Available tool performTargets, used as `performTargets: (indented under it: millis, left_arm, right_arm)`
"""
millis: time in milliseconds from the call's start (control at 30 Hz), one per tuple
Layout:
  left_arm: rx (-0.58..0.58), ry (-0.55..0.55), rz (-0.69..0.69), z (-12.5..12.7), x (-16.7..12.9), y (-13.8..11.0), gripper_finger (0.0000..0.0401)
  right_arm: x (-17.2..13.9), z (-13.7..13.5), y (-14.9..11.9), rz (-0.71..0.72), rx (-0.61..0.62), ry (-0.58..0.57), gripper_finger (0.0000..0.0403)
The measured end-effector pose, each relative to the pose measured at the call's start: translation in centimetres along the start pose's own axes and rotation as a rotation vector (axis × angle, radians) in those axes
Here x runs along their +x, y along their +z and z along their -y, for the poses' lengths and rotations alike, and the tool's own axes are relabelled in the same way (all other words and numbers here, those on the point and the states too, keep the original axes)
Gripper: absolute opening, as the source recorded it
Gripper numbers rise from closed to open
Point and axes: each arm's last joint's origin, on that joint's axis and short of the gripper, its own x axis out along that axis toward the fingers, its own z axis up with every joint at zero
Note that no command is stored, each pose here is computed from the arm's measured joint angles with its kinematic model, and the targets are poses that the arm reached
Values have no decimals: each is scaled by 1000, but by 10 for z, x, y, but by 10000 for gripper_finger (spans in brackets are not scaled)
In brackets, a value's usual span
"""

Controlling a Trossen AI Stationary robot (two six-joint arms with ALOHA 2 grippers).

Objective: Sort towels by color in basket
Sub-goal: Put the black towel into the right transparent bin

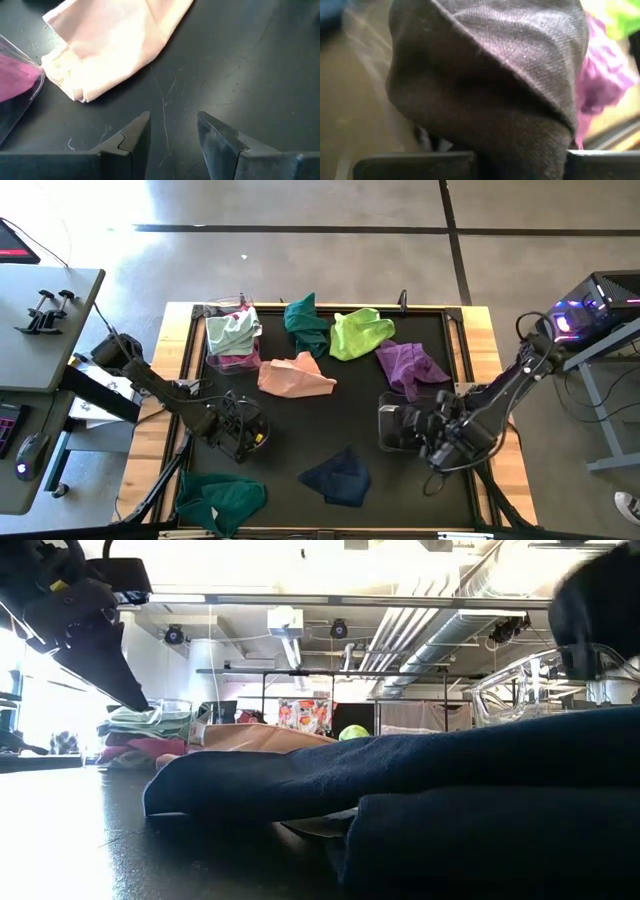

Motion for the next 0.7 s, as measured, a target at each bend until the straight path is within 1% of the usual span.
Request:
performTargets:
  millis: [67,133,267,367,433,533,633,700]
  left_arm:
    - [1,1,2,0,0,0,145]
    - [1,1,2,0,0,0,145]
    - [-1,0,3,0,0,0,145]
    - [-3,-1,3,0,0,0,145]
    - [-9,-7,6,1,0,1,145]
    - [-16,-16,10,2,0,1,145]
    - [-2,-24,15,3,0,2,145]
    - [3,-29,18,4,0,2,145]
  right_arm:
    - [19,5,-8,-49,13,-26,25]
    - [35,7,-11,-71,42,-9,27]
    - [62,7,-7,-34,60,84,35]
    - [75,7,-2,-2,53,119,45]
    - [79,9,2,-2,65,120,56]
    - [77,14,7,-50,73,130,81]
    - [69,14,14,-124,46,217,110]
    - [61,13,19,-166,52,283,124]
